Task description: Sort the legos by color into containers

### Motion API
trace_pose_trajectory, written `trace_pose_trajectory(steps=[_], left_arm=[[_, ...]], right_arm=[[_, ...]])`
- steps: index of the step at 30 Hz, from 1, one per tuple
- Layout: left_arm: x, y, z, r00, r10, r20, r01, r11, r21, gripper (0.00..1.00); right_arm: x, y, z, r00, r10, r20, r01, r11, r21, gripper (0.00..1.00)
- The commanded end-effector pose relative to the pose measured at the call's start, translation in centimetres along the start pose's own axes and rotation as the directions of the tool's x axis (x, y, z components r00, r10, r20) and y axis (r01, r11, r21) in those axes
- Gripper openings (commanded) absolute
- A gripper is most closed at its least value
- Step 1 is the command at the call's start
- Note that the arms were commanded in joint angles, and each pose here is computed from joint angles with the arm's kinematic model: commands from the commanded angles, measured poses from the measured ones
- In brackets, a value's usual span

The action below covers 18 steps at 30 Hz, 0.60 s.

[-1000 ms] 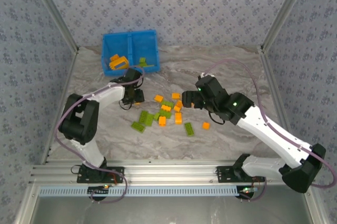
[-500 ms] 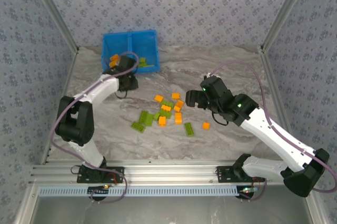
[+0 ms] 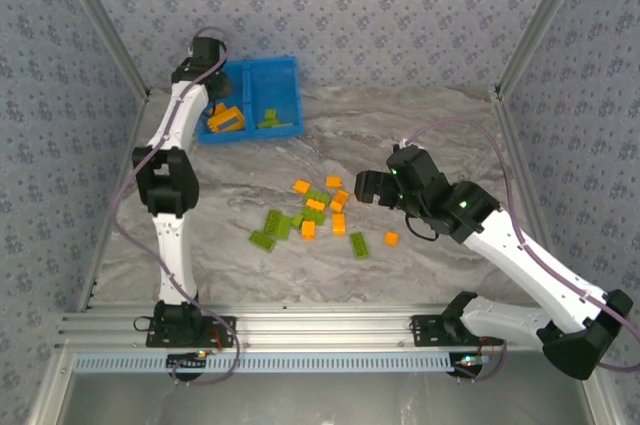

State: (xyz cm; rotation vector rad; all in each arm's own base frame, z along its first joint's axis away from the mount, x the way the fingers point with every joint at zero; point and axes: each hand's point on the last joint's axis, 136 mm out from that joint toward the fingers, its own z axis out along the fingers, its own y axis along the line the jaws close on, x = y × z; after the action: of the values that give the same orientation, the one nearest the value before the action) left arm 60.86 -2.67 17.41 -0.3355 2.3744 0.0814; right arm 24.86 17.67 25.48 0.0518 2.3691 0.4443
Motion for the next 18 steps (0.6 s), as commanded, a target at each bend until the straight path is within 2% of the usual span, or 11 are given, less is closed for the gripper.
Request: trace_pose_trajectory(steps=[1, 4, 9, 13, 18], left_arm=[[2.3, 0.1, 1.6, 0.994, 0.028, -0.102, -0.03, 0.999, -0.013, 0.28], [2.9, -0.3, 2.5, 0.993, 0.009, -0.114, -0.009, 1.0, 0.005, 0.33], [1.9, -0.8, 1.2, 0.996, -0.015, -0.092, 0.019, 0.999, 0.039, 0.47], [-0.4, -1.4, -2.4, 0.999, -0.032, -0.031, 0.035, 0.995, 0.098, 0.61], [-3.2, -1.0, -10.2, 0.993, -0.101, 0.06, 0.09, 0.981, 0.173, 0.63]], right_arm=[[0.1, -0.5, -1.1, 0.999, 0.043, 0.004, -0.043, 0.999, 0.001, 0.99], [0.1, -0.5, -1.5, 0.999, 0.049, 0.011, -0.048, 0.999, -0.003, 0.99], [0.1, -0.6, -1.6, 0.999, 0.048, 0.012, -0.048, 0.999, 0.003, 0.99], [0.3, -0.8, -1.0, 1.0, 0.027, 0.001, -0.027, 0.999, 0.019, 1.0], [1.2, -0.8, 1.1, 0.997, -0.047, -0.056, 0.05, 0.997, 0.052, 1.0]])
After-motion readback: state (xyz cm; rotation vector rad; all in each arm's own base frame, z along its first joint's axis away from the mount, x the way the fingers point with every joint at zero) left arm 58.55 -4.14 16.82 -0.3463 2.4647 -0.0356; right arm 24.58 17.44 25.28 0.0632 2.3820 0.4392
